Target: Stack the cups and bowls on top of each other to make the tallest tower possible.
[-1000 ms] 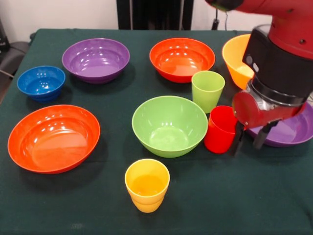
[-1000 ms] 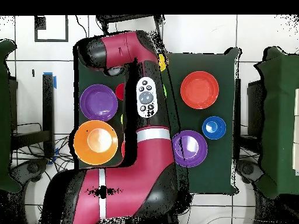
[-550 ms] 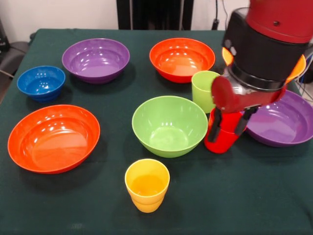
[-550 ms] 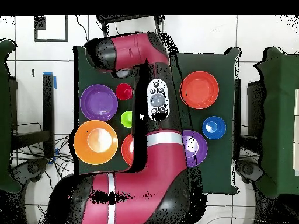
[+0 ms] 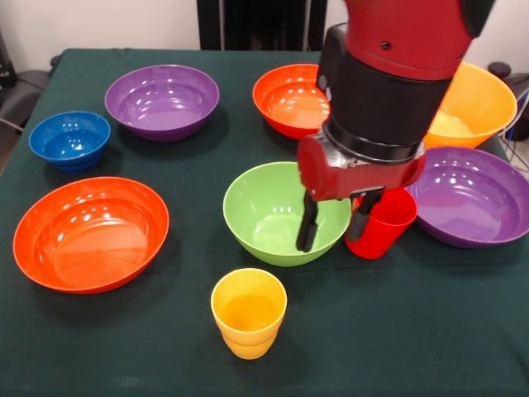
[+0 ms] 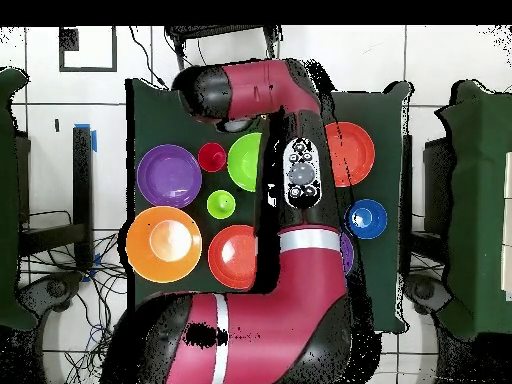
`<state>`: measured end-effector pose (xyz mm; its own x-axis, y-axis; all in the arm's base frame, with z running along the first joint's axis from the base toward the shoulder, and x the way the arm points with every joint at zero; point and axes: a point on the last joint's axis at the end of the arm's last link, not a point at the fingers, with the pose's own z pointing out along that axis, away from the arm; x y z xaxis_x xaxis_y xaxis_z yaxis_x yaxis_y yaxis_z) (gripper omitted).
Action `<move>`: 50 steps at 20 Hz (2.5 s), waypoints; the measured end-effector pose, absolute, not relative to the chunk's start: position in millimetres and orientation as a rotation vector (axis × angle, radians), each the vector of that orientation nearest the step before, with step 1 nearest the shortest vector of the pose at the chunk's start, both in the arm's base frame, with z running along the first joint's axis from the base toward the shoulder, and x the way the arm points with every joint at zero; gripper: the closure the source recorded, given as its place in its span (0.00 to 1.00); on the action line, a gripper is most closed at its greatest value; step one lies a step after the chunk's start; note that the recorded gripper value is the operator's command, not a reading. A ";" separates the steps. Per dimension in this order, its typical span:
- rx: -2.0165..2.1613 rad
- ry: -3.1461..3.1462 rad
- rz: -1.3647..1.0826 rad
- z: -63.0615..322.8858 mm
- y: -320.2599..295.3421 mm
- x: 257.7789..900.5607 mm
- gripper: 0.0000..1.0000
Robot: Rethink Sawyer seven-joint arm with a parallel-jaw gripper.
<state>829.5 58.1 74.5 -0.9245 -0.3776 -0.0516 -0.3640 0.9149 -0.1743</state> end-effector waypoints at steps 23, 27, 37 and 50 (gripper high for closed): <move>-0.701 3.055 -0.192 31.8 76.3 761.3 0.00; -0.716 3.063 -0.189 35.0 78.6 753.6 0.00; -0.737 3.073 -0.188 45.3 81.8 741.5 0.00; -0.754 3.068 -0.165 37.2 88.9 733.9 0.00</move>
